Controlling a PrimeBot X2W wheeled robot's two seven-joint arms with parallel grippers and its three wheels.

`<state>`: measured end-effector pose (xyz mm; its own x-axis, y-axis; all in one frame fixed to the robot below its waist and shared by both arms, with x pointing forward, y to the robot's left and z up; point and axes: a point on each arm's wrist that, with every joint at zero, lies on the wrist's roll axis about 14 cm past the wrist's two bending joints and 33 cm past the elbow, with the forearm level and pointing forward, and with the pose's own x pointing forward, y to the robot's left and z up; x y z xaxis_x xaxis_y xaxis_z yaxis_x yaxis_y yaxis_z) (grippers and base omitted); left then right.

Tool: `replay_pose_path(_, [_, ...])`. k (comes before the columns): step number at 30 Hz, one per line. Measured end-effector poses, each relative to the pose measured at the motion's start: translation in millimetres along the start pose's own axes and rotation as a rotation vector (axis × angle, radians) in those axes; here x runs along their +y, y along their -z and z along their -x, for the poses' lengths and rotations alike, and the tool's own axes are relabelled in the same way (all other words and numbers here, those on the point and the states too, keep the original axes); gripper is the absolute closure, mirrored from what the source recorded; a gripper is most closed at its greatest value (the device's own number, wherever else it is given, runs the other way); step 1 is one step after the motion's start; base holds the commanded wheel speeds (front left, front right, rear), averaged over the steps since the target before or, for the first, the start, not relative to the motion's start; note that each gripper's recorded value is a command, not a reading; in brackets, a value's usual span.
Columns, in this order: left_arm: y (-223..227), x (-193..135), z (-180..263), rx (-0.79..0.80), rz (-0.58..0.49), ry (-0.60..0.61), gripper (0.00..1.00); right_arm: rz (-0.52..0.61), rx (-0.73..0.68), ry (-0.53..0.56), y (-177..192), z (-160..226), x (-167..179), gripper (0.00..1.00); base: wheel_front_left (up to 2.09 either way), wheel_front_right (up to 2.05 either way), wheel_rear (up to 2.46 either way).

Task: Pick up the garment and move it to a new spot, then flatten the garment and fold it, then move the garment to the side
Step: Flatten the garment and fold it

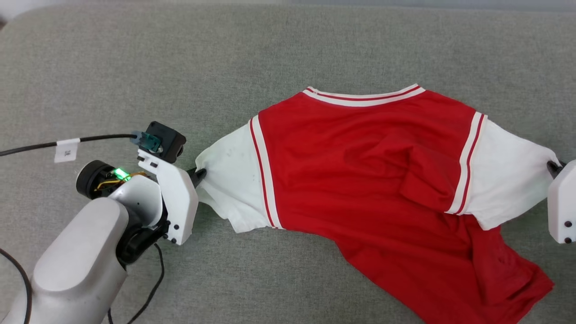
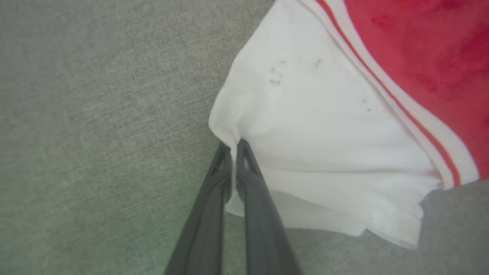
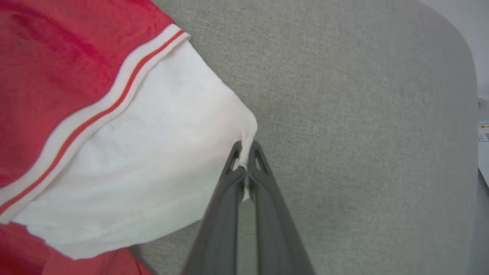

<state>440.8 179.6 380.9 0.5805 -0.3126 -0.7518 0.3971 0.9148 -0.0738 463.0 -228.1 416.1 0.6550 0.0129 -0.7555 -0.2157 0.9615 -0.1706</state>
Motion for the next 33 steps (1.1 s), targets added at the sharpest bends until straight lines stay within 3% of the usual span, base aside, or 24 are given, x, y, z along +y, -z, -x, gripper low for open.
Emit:
replay_pose_path(11, [-91.8,13.8,77.3,-0.443,-0.094,-0.131,1.00,0.086,-0.258,0.075,-66.2,58.2,-20.8,1.00,0.00,0.00,0.00])
replay_pose_path(21, [-172.4,-0.7,212.9,-0.875,-0.190,-0.249,1.00,0.149,-0.670,0.145,-156.7,179.6,-36.5,1.00,0.00,0.00,0.00])
replay_pose_path(29, [-213.3,-20.2,316.6,-1.184,-0.251,-0.311,1.00,0.148,-0.965,0.214,-191.4,277.3,-53.8,1.00,0.00,0.00,0.00])
replay_pose_path(33, [-235.6,-26.3,356.5,-1.322,-0.292,-0.335,1.00,0.145,-1.075,0.243,-207.6,304.8,-62.6,1.00,0.00,0.00,0.00])
